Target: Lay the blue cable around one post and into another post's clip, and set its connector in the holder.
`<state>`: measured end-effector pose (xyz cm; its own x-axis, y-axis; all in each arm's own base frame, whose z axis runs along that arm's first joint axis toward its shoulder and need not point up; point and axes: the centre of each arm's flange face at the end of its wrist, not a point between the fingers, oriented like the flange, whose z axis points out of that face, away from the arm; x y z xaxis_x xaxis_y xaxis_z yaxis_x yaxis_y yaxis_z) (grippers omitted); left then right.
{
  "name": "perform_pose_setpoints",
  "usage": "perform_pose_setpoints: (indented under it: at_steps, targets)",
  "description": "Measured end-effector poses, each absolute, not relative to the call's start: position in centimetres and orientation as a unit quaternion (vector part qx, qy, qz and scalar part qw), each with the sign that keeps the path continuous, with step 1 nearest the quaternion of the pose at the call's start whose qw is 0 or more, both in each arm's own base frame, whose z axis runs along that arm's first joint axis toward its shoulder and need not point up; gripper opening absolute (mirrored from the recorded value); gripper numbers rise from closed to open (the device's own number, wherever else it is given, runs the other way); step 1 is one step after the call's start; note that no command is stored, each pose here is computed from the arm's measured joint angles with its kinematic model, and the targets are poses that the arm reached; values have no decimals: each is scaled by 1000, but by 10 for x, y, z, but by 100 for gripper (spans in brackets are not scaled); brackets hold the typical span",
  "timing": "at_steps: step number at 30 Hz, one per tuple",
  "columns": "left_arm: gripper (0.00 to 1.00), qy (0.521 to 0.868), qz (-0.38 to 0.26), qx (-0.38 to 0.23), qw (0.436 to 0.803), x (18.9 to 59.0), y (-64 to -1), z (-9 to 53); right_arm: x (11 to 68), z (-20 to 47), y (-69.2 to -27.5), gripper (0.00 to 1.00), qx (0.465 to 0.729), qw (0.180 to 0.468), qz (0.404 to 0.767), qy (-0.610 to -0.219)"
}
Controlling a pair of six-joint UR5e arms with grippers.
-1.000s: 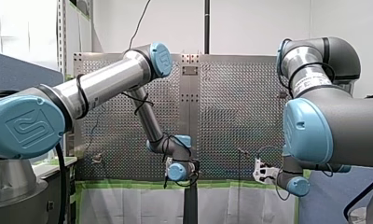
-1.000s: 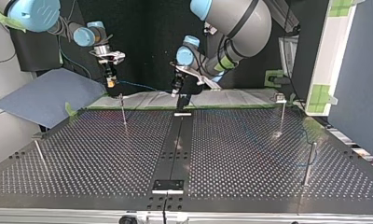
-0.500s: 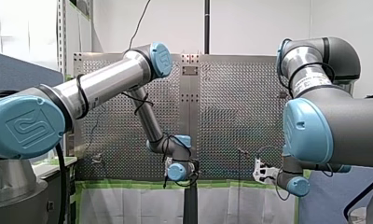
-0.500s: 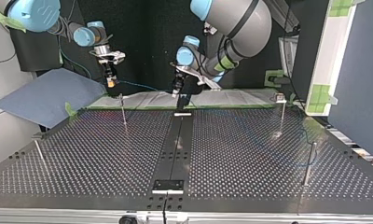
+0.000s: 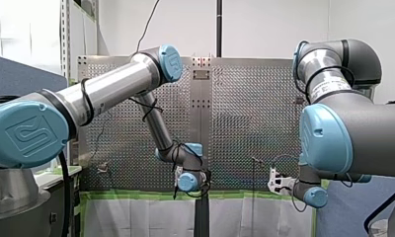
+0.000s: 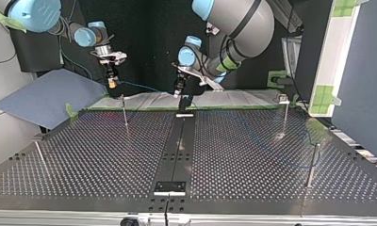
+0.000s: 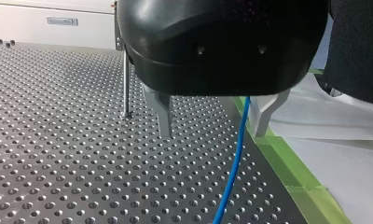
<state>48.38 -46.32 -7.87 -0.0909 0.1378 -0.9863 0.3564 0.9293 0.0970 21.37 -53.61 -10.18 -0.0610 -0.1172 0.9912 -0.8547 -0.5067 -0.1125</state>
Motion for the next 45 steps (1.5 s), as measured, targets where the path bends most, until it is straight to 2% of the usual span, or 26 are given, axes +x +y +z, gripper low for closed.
perform_pose_setpoints:
  at_steps: [2, 13, 19, 34, 37, 38, 45]
  targets:
    - [69, 733, -84, 168, 654, 484, -464, -78, 214, -102, -536, 0, 616, 301, 612, -395]
    - [69, 732, -85, 168, 654, 484, -464, -78, 215, -102, -535, 0, 617, 299, 612, -395]
    - [78, 734, -69, 163, 655, 486, -459, -79, 216, -102, -534, 0, 619, 297, 612, -393]
    - [78, 734, -52, 168, 656, 488, -456, -79, 218, -103, -533, 0, 621, 295, 611, -393]
    - [75, 734, -53, 168, 656, 488, -456, -79, 218, -103, -533, 0, 621, 295, 611, -393]
    - [69, 734, -54, 168, 656, 488, -456, -79, 218, -103, -533, 0, 621, 295, 611, -393]
    - [62, 732, -55, 168, 657, 488, -457, -79, 218, -103, -533, 0, 621, 295, 611, -393]
